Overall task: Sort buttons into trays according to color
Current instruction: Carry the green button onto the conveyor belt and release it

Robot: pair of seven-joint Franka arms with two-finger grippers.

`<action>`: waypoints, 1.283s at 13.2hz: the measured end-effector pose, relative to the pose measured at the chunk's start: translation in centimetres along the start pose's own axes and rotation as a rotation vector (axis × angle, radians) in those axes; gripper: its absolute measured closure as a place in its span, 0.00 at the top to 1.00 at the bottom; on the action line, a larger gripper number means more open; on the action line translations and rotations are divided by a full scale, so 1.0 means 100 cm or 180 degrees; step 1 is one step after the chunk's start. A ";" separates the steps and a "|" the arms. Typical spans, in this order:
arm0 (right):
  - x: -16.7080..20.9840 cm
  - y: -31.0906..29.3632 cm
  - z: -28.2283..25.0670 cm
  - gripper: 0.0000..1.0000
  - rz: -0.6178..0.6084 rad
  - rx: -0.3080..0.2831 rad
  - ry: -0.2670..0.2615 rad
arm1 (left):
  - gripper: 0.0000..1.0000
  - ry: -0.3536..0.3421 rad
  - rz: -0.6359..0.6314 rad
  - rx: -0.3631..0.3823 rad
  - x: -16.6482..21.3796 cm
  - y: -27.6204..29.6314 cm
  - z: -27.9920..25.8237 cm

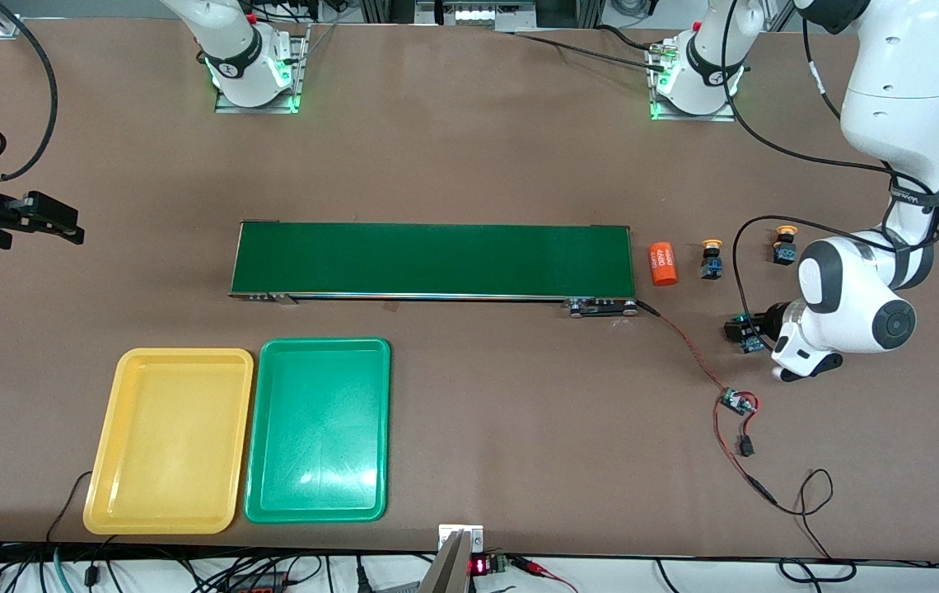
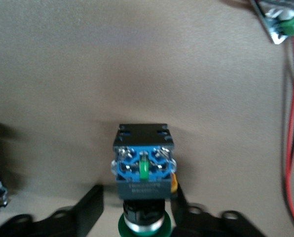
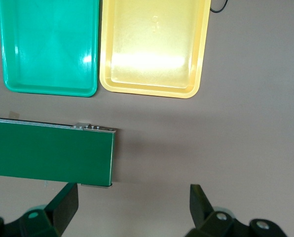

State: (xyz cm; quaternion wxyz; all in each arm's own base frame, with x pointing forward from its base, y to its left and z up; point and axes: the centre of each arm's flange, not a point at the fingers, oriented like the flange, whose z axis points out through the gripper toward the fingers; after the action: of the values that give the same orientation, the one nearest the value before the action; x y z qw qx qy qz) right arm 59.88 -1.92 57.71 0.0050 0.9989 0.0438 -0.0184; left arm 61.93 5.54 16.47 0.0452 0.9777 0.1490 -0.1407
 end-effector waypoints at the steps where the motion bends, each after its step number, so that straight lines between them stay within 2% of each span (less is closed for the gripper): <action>1: 0.000 0.000 0.000 1.00 0.0000 0.0000 0.0000 | 0.46 0.0027 0.0020 -0.0009 -0.002 0.004 -0.007; 2: 0.000 0.000 0.000 1.00 0.0000 0.0000 -0.0001 | 0.33 0.0078 0.0052 -0.0023 -0.004 0.010 -0.019; 6: 0.000 0.000 0.001 1.00 -0.0001 0.0000 -0.0005 | 0.33 0.0218 0.0351 -0.0051 -0.033 0.066 -0.083; 10: 0.001 0.000 0.003 1.00 -0.0004 0.0001 -0.0015 | 0.33 0.0076 0.0941 0.0017 -0.105 0.169 -0.121; 13: 0.002 0.000 0.004 1.00 -0.0004 0.0001 -0.0020 | 0.33 -0.0041 0.1233 0.0060 -0.177 0.263 -0.102; 15: 0.002 0.000 0.005 1.00 -0.0003 0.0002 -0.0030 | 0.33 -0.0146 0.1203 0.0162 -0.215 0.294 -0.067; 17: 0.003 0.000 0.007 1.00 -0.0004 0.0001 -0.0042 | 0.33 -0.0159 0.1206 0.0205 -0.235 0.300 -0.032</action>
State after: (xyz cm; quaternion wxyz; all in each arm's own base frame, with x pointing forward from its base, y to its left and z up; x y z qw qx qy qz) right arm 60.17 -1.94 56.96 0.0052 0.9987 0.0443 -0.0250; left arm 50.36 -29.15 27.71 0.0433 0.9854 -0.0435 -0.1586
